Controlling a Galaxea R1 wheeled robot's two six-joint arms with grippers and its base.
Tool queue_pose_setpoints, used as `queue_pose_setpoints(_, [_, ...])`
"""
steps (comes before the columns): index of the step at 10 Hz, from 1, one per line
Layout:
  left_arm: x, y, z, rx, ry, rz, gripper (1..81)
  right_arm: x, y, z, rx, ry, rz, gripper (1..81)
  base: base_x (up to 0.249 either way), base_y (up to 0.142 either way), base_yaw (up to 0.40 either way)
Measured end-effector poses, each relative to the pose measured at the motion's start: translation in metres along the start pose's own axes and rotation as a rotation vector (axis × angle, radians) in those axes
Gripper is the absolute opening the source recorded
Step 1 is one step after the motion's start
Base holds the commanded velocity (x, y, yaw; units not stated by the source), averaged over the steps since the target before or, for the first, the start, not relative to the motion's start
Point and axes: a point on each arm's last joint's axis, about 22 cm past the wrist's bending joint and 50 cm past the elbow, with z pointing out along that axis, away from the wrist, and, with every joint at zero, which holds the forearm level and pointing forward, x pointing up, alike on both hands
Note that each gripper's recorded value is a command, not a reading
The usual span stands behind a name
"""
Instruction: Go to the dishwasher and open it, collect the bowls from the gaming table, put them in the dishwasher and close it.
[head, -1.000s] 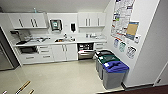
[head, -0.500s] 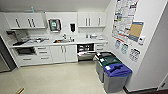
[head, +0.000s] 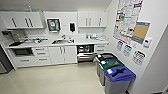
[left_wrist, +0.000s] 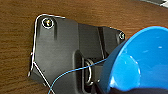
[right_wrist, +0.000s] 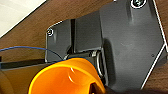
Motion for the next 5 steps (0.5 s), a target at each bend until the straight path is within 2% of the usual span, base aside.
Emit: queue_pose_setpoints(5, [-0.0036,0.0001,-0.0002,0.000,-0.004,-0.002,1.0,-0.0009,0.0002,0.0001,-0.001,-0.001,0.000,1.0,0.199,0.000,0.000])
